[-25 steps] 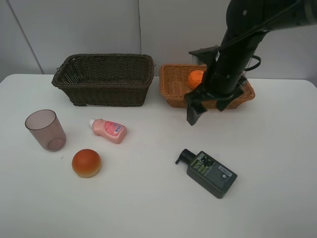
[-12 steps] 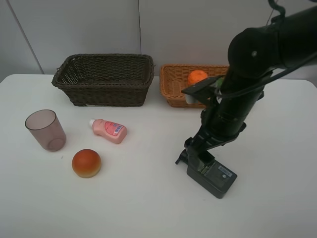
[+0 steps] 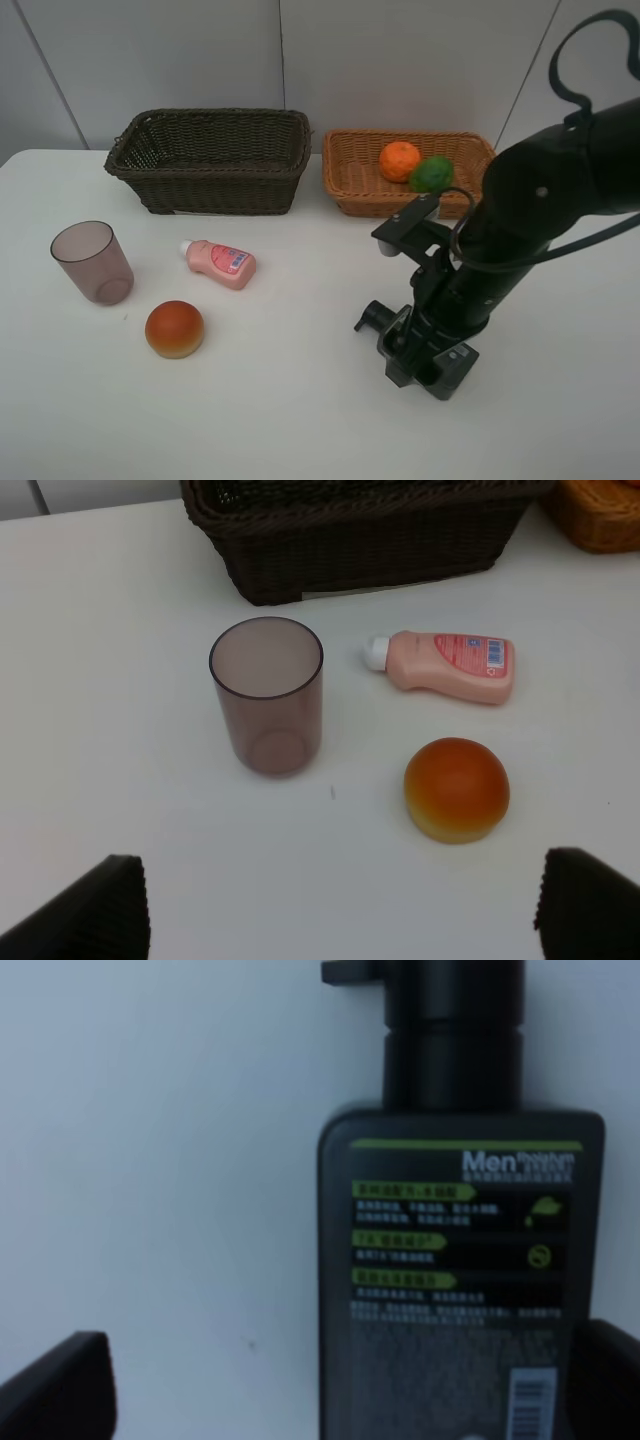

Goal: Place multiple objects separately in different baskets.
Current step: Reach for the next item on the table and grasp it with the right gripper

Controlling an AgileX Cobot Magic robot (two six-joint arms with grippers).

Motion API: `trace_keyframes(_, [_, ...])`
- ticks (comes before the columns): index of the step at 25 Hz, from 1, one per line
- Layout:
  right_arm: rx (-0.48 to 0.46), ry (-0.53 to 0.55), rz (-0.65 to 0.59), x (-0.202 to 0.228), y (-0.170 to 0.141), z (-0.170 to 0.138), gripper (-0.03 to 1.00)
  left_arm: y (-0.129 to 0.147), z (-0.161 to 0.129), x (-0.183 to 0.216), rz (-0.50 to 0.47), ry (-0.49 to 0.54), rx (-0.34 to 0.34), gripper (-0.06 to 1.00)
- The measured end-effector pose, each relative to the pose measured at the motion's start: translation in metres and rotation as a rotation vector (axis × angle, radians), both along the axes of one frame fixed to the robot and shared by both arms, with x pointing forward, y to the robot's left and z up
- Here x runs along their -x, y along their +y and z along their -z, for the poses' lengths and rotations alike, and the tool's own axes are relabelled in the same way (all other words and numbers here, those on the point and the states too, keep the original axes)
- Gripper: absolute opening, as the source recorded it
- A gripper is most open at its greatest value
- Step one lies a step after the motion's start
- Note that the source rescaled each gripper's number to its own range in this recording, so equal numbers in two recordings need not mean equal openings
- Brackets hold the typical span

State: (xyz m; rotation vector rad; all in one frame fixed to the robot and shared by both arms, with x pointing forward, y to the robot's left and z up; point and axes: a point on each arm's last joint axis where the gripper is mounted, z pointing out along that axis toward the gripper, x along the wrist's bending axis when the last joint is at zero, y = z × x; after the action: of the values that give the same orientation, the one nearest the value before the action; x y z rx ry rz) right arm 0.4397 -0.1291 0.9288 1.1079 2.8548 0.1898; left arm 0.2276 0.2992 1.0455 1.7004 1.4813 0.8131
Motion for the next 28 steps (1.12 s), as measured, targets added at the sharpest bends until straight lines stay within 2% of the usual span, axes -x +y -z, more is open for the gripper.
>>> trace_keyframes(14, [0.005,-0.032,-0.187,0.012,-0.004,0.017,0.94,0.000,0.000,0.000,0.000,0.000,0.000,1.00])
trace_keyframes(28, [-0.030,-0.103,-0.219,0.015,-0.007,0.026,0.94,0.000,0.000,0.000,0.000,0.000,0.000,1.00])
